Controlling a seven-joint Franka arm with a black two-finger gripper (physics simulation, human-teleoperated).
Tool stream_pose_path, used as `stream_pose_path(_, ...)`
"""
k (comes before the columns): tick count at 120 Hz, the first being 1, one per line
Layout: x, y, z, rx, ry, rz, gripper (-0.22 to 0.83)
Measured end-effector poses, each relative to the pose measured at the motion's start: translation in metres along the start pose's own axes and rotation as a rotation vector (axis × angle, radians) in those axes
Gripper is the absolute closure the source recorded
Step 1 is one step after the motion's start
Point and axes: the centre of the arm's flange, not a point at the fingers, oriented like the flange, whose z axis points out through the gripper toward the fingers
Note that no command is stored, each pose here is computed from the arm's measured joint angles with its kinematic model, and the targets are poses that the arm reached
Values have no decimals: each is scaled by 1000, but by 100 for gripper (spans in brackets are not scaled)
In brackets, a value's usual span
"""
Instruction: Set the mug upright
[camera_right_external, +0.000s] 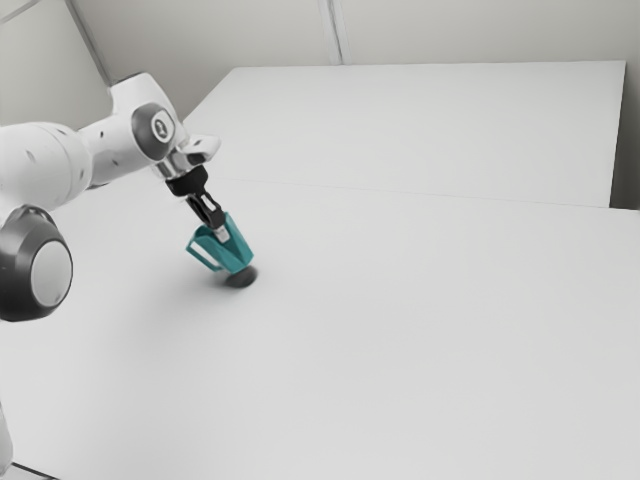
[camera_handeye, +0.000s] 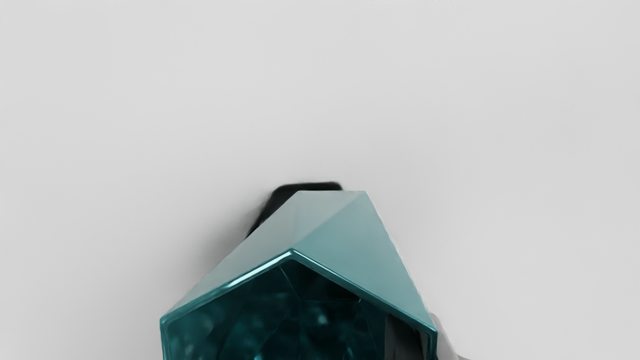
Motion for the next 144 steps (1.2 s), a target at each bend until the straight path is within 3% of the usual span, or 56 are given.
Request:
stream_pose_path(49, 52, 38, 34, 232, -228, 68, 79)
stream_pose_path(103, 63, 40, 56, 312, -294, 1, 79)
stream_pose_path(126, 64, 40, 55, 320, -289, -28, 37)
stream_pose_path(144, 68, 43, 44, 332, -268, -40, 18)
